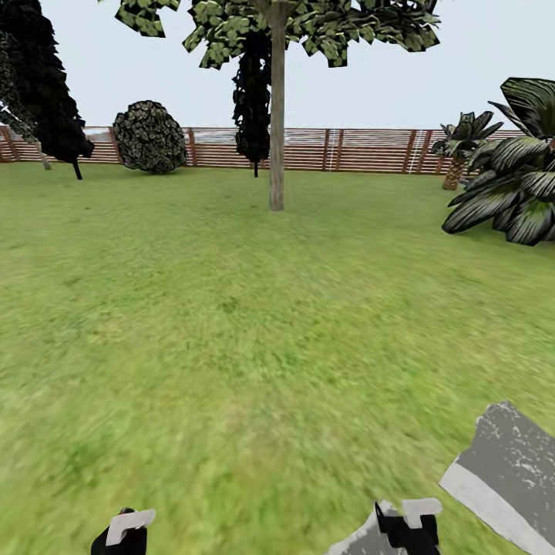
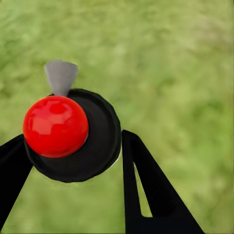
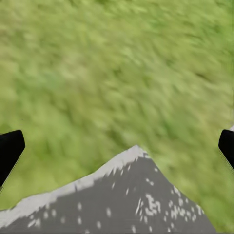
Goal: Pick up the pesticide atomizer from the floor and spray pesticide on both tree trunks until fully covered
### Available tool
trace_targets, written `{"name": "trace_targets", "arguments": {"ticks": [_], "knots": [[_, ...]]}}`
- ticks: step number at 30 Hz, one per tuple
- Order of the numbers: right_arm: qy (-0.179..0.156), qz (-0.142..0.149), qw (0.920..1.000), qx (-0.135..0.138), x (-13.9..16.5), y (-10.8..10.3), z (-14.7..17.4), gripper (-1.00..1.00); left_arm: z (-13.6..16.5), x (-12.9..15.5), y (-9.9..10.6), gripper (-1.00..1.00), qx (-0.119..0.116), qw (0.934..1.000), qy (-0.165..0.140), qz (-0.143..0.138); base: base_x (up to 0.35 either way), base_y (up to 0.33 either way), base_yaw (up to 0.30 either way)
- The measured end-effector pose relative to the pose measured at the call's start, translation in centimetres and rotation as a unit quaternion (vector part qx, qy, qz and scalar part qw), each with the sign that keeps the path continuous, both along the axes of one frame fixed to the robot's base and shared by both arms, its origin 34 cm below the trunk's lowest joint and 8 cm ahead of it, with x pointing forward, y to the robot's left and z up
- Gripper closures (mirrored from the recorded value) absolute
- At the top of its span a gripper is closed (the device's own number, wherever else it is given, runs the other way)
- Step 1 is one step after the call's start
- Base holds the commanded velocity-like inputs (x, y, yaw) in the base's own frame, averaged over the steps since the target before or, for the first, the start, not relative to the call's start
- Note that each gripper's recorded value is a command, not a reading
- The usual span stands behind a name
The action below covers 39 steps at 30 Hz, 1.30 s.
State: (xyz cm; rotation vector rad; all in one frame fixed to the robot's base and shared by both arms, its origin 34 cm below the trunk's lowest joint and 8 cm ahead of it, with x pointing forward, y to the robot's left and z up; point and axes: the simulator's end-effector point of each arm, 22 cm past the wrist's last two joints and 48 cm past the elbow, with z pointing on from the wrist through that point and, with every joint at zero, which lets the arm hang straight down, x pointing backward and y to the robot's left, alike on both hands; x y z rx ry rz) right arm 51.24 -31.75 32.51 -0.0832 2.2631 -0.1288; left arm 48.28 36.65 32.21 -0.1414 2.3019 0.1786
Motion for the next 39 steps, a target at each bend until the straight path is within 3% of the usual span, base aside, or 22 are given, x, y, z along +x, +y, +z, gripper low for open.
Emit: {"name": "trace_targets", "arguments": {"ticks": [39], "knots": [[0.000,0.000,1.0000,0.000,0.01,0.01,0.01,-1.00,-0.06,-0.08,0.00,1.00,0.000,1.0000,0.001,0.000,0.339,0.000,0.000]]}}
